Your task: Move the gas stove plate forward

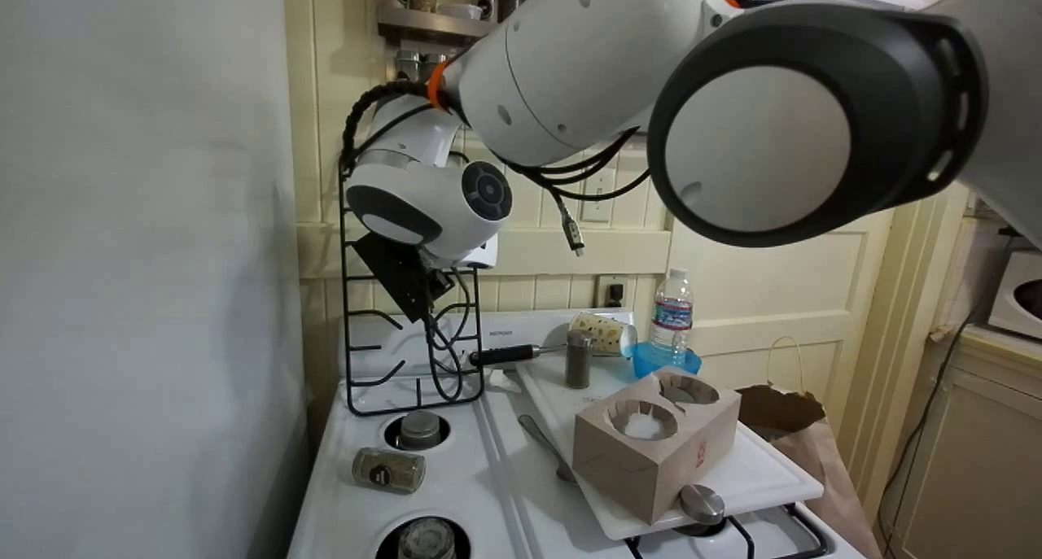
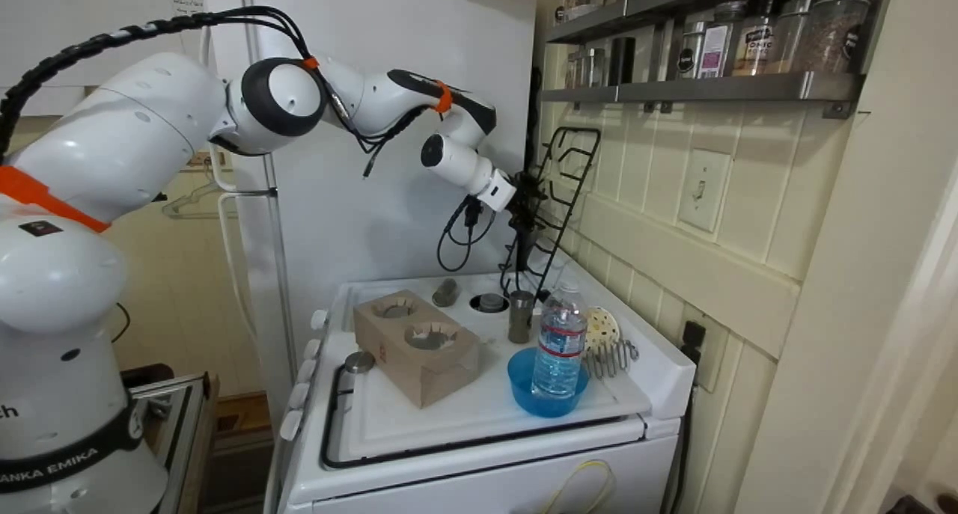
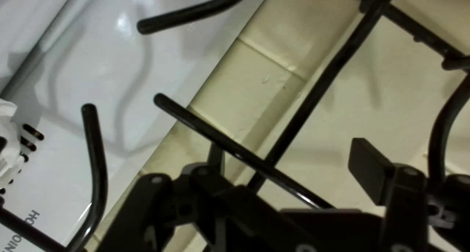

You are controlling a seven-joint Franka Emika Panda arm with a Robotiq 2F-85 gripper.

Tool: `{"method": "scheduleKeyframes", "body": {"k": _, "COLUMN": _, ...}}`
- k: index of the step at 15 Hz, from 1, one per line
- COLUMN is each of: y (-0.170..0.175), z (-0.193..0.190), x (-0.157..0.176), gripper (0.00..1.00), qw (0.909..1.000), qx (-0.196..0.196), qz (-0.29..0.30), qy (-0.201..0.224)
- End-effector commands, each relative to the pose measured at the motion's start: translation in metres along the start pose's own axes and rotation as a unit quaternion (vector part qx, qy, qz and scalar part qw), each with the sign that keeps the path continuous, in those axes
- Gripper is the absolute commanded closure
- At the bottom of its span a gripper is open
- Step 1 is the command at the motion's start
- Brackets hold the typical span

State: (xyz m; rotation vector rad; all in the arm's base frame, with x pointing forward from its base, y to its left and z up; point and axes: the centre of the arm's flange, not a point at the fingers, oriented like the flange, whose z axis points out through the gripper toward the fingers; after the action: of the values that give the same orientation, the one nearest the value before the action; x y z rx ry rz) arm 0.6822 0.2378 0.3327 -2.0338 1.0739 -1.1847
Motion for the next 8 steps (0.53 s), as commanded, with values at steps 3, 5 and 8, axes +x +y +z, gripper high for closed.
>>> {"method": "scheduleKeyframes", "body": {"k": 3, "y": -0.007, "z": -0.03, "x": 0.008, "gripper": 0.0, "qw": 0.9987, "qx": -0.043, "qz": 0.025, "qy": -0.007}}
{"method": "scheduleKeyframes", "body": {"k": 5, "y": -0.007, "z": -0.043, "x": 0.011, "gripper": 0.0, "qw": 0.9982, "qx": -0.051, "qz": 0.033, "qy": -0.008}}
{"method": "scheduleKeyframes", "body": {"k": 8, "y": -0.001, "z": -0.066, "x": 0.011, "gripper": 0.0, "qw": 0.9971, "qx": -0.061, "qz": 0.039, "qy": -0.021}}
